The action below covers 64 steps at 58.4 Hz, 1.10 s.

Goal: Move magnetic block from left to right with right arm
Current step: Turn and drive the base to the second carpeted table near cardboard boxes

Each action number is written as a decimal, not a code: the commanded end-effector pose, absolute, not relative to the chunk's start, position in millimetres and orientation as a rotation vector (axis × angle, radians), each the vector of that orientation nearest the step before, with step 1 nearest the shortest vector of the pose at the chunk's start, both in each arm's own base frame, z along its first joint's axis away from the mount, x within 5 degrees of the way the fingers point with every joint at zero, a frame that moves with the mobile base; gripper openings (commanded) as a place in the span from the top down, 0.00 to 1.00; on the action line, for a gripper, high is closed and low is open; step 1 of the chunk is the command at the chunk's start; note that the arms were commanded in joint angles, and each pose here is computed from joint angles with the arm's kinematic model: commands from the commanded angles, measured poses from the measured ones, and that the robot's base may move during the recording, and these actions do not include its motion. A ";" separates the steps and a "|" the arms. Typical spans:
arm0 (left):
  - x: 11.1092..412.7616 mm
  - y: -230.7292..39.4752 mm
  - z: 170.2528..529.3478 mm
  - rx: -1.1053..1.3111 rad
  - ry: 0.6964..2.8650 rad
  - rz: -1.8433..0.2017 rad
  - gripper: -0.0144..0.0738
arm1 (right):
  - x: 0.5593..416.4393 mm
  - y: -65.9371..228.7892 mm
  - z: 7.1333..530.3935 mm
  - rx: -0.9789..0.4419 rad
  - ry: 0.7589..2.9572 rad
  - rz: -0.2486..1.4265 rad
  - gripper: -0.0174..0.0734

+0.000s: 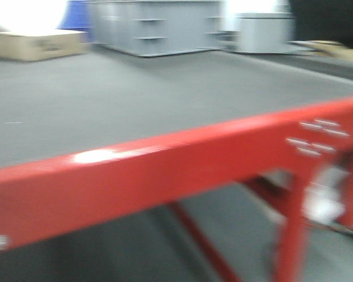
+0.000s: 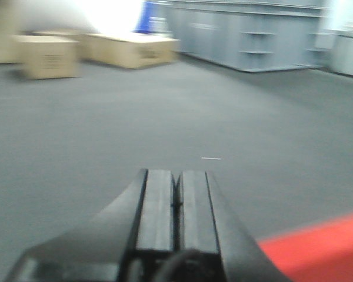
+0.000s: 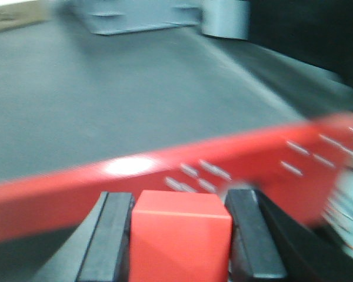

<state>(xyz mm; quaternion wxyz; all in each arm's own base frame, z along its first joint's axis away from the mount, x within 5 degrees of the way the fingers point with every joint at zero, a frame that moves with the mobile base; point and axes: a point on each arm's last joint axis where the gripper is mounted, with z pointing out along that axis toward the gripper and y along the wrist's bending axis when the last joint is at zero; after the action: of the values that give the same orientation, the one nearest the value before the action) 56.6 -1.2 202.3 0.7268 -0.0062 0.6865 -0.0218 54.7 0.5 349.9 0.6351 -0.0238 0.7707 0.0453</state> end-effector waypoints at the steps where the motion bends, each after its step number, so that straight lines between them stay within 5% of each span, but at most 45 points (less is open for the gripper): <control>1: 55.5 -0.7 207.3 -0.023 1.425 -0.056 0.98 | 55.5 1.5 365.0 -0.072 1.663 0.104 0.66; 64: 55.5 -0.7 207.3 -0.023 1.425 -0.056 0.98 | 55.5 1.5 365.0 -0.072 1.663 0.104 0.66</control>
<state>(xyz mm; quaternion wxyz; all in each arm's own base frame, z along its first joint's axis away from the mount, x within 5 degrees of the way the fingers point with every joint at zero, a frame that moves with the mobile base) 56.6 -1.2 202.3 0.7268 -0.0062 0.6865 -0.0218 54.7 0.5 349.9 0.6351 -0.0238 0.7707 0.0453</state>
